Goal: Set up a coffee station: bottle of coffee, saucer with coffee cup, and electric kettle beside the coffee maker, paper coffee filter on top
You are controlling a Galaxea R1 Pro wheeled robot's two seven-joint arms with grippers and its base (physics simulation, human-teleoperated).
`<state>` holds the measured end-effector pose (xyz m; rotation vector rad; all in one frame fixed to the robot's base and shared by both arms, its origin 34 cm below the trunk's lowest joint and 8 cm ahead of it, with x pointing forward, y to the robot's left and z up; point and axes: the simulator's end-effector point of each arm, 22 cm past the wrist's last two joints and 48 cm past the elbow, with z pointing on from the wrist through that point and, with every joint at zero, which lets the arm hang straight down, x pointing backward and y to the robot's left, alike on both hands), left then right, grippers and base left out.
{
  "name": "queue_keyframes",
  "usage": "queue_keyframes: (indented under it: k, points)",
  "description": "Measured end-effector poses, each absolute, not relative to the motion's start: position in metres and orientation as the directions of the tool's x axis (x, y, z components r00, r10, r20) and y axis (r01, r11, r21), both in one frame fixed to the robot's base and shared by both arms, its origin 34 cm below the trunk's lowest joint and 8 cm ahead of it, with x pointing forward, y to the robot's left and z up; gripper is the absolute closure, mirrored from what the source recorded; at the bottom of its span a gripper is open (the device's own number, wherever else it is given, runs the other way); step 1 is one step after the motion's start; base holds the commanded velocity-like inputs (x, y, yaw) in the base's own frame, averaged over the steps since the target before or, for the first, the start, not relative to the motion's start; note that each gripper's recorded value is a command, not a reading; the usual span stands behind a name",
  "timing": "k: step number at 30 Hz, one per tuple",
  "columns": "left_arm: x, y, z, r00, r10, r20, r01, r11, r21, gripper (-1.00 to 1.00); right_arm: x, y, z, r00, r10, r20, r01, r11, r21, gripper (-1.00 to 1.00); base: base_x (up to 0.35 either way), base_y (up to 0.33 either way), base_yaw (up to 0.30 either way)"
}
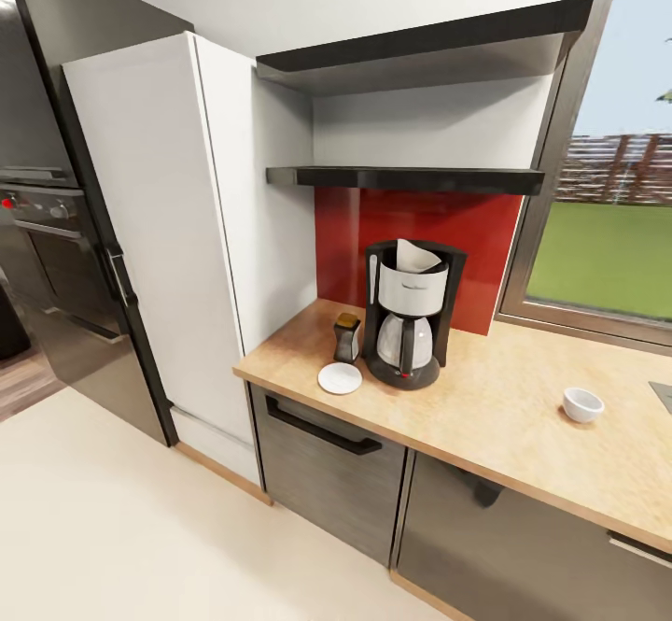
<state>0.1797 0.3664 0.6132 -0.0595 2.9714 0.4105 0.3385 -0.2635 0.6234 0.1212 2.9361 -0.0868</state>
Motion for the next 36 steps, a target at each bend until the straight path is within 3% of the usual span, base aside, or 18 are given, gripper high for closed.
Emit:
queue_keyframes:
  k: [21, 36]
  points:
    - [0.18, 0.366, 0.613, -0.989, -0.023, -0.147, -0.063, 0.961, 0.268, -1.0, 0.296, -0.275, 0.614, -0.979, 0.039, -0.202, 0.055, 0.996, -0.074, -1.0, 0.0, 0.0, 0.0]
    - [0.183, 0.364, 0.613, -0.988, -0.031, -0.154, -0.07, 0.963, 0.259, -1.0, 0.297, -0.281, 0.614, -0.978, 0.047, -0.205, 0.064, 0.995, -0.077, -1.0, 0.0, 0.0, -0.244]
